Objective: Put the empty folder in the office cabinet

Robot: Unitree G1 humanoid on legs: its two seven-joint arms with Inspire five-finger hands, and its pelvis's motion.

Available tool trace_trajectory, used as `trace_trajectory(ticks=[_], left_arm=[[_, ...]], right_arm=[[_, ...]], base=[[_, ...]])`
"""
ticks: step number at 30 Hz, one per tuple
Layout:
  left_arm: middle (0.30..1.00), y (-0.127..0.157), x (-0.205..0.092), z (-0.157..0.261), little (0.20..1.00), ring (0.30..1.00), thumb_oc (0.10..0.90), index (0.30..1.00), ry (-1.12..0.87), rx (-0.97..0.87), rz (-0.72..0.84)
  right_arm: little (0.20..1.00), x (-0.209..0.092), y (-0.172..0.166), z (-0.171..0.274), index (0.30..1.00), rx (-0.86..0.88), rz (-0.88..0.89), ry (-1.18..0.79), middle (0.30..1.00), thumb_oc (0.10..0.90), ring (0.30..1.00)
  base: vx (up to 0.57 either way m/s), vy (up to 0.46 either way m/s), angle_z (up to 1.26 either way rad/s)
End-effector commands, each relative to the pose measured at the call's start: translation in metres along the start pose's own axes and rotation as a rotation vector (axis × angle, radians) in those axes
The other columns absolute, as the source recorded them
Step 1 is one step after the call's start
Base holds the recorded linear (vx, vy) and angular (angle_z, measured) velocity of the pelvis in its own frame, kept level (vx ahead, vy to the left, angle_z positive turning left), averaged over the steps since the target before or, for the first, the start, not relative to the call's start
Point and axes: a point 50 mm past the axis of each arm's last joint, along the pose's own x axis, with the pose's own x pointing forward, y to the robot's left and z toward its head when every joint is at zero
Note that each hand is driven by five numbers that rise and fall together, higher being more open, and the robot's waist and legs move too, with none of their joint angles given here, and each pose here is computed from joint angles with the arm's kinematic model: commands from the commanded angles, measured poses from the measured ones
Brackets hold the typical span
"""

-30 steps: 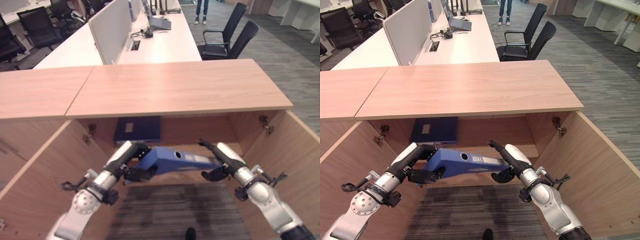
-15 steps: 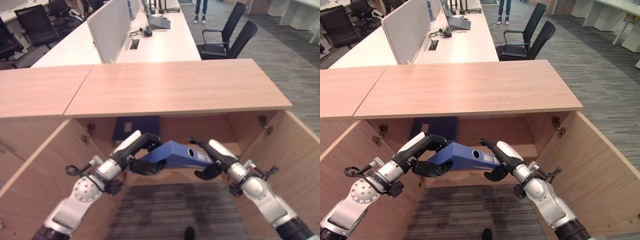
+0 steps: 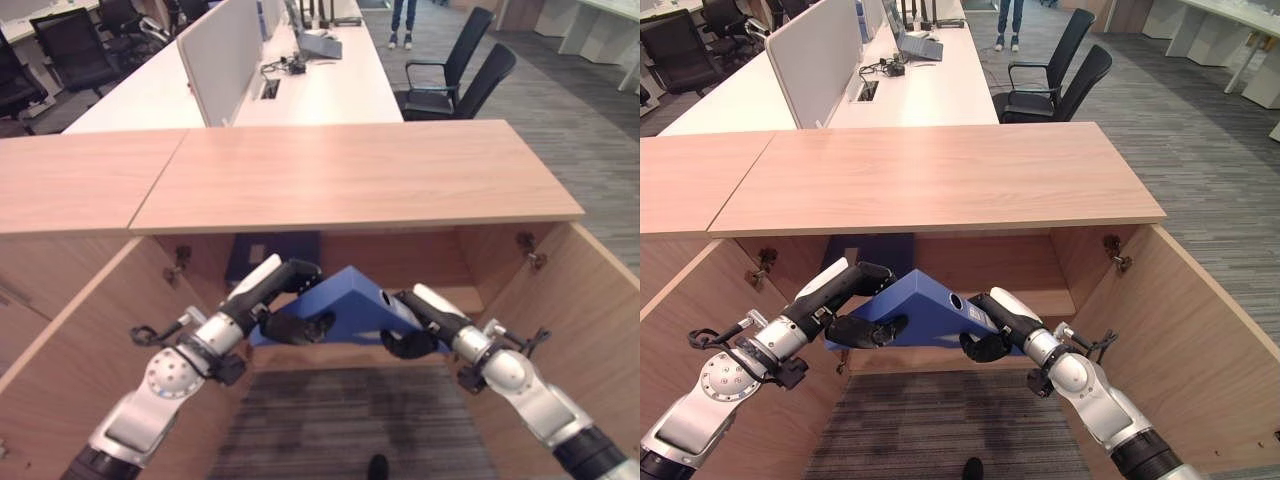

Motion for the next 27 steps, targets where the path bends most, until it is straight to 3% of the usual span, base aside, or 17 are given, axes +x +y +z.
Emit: trace_trajectory(ticks=[1,3,4,10,12,16,19,20,22,27], left_arm=[[0.484,0.005,0.013,0.069,0.484,0.484,0.522,0.484,-0.435,-0.036,0.032],[0.587,0.005,0.012,0.064,0.587,0.587,0.591,0.587,-0.413,-0.050,0.038],[0.900,0.004,0.007,0.055,0.900,0.900,0.800,0.900,-0.366,-0.067,0.057],[0.900,0.000,-0.006,0.020,0.900,0.900,0.800,0.900,-0.198,-0.146,0.115],[0.900,-0.011,-0.017,-0.016,0.900,0.900,0.800,0.900,-0.047,-0.327,0.115],[0.900,-0.046,-0.028,-0.069,0.900,0.900,0.800,0.900,0.111,-0.782,0.167],[0.900,-0.064,-0.048,-0.105,0.900,0.900,0.800,0.900,0.276,-0.895,0.290],[0.900,-0.092,-0.077,-0.141,0.900,0.900,0.800,0.900,0.503,-0.982,0.398],[0.900,-0.118,-0.098,-0.164,0.900,0.900,0.800,0.900,0.691,-1.044,0.448],[0.900,-0.152,-0.128,-0.184,0.900,0.900,0.800,0.900,0.932,-1.073,0.484]], right_arm=[[0.300,0.012,0.010,0.027,0.300,0.183,0.044,-0.171,0.300,0.400,0.300],[0.300,0.010,0.012,0.023,0.300,0.221,0.041,-0.160,0.300,0.400,0.300],[0.300,0.006,0.013,0.017,0.300,0.268,0.031,-0.135,0.300,0.400,0.300],[0.300,-0.009,0.010,-0.007,0.300,0.330,-0.029,-0.037,0.300,0.400,0.300],[0.300,-0.013,0.007,-0.023,0.300,0.257,-0.042,0.078,0.300,0.400,0.300],[0.300,-0.022,-0.019,-0.026,0.300,0.174,-0.211,0.083,0.300,0.400,0.300],[0.300,-0.028,-0.010,-0.039,0.300,0.326,-0.263,0.109,0.300,0.400,0.300],[0.300,-0.031,0.001,-0.052,0.300,0.482,-0.295,0.145,0.300,0.400,0.300],[0.300,-0.029,0.007,-0.055,0.300,0.576,-0.306,0.153,0.300,0.400,0.300],[0.300,-0.022,0.018,-0.055,0.300,0.727,-0.305,0.139,0.300,0.400,0.300]], base=[[0.00,0.000,0.00],[0.01,-0.018,0.01],[0.03,-0.048,0.02],[0.02,-0.089,0.09],[0.01,-0.183,0.15],[0.02,-0.130,0.13],[-0.04,-0.096,0.21],[0.05,-0.028,0.28],[0.11,0.018,0.13],[0.09,0.075,0.02]])
